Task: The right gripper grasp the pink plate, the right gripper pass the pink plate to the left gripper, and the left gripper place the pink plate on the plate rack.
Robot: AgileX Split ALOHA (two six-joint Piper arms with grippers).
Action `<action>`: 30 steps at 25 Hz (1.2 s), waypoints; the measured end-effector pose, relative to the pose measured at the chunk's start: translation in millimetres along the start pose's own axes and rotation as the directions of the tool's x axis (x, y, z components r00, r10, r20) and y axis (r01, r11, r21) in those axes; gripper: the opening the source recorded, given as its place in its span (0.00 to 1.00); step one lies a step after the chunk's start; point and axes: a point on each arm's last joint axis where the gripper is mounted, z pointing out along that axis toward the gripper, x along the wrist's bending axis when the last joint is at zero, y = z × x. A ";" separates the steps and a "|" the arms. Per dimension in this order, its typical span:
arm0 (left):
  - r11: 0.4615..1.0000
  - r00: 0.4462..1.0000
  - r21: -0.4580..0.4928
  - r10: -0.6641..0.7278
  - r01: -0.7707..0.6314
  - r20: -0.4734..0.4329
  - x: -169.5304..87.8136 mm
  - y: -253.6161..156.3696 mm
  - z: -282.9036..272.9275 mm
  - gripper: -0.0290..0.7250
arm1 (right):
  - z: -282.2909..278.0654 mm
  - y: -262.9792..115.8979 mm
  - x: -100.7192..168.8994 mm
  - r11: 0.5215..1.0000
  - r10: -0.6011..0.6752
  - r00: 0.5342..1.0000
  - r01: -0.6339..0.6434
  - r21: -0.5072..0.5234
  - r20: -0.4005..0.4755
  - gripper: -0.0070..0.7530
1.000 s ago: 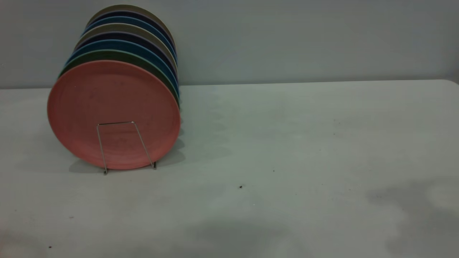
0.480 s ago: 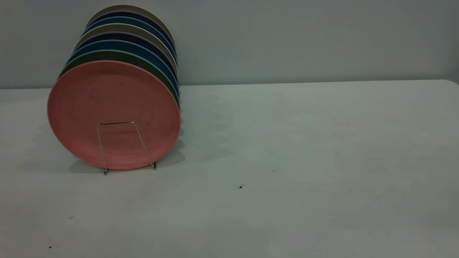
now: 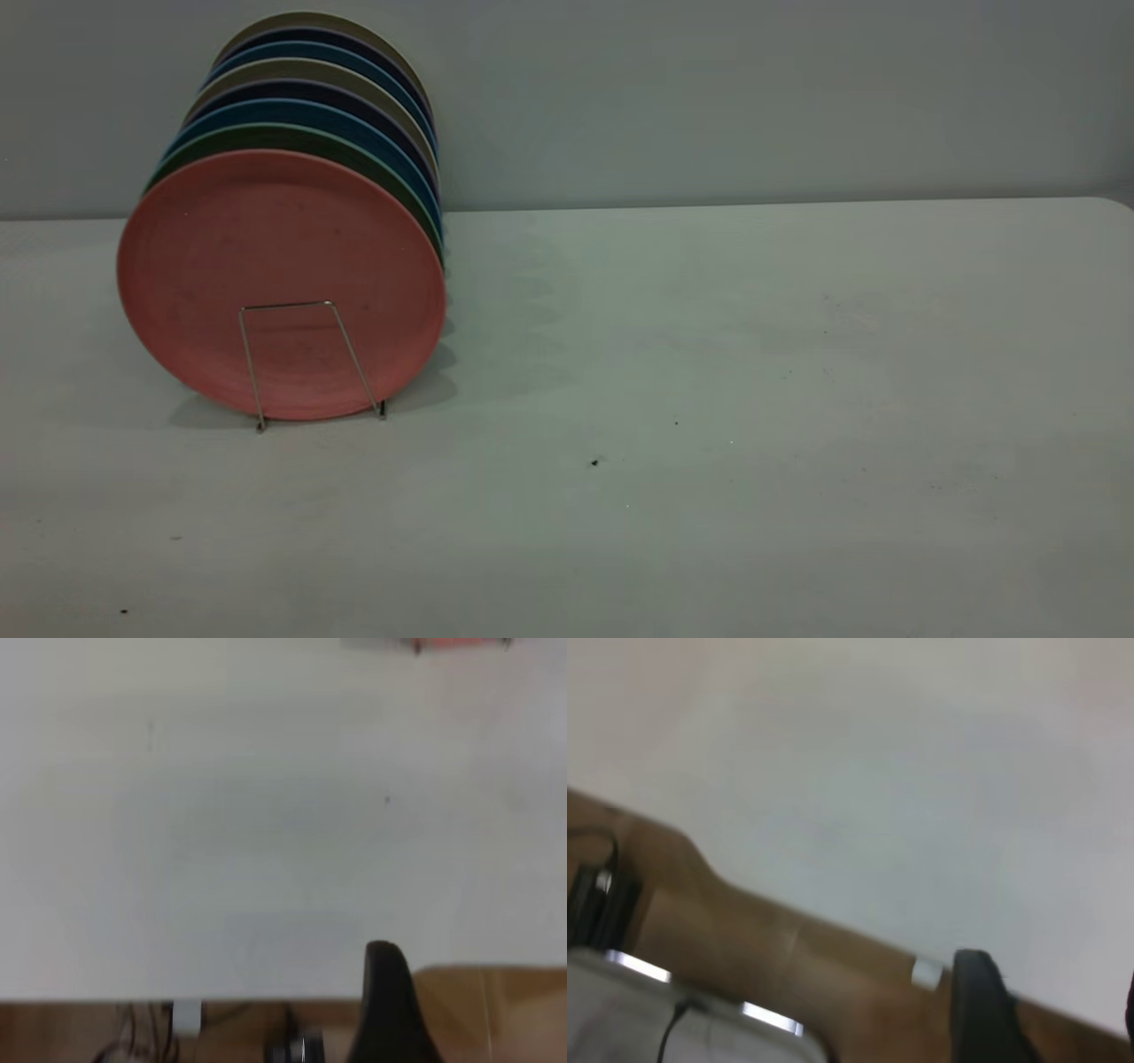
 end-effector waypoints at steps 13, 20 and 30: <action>0.982 0.977 -0.124 0.157 -0.139 0.145 -12.7 -16.5 -2.5 0.74 | 0.9 -5.9 3.1 0.996 -0.027 0.999 0.025 -0.087 -0.018 0.52; 0.982 0.975 -0.125 0.159 -0.140 0.153 -13.4 -16.5 -2.6 0.74 | 1.4 -6.2 3.1 0.996 -0.028 0.999 0.026 -0.085 -0.019 0.52; 0.982 0.975 -0.125 0.160 -0.141 0.153 -13.5 -16.5 -2.7 0.74 | 1.3 -6.2 3.2 0.996 -0.027 0.999 0.025 -0.086 -0.019 0.52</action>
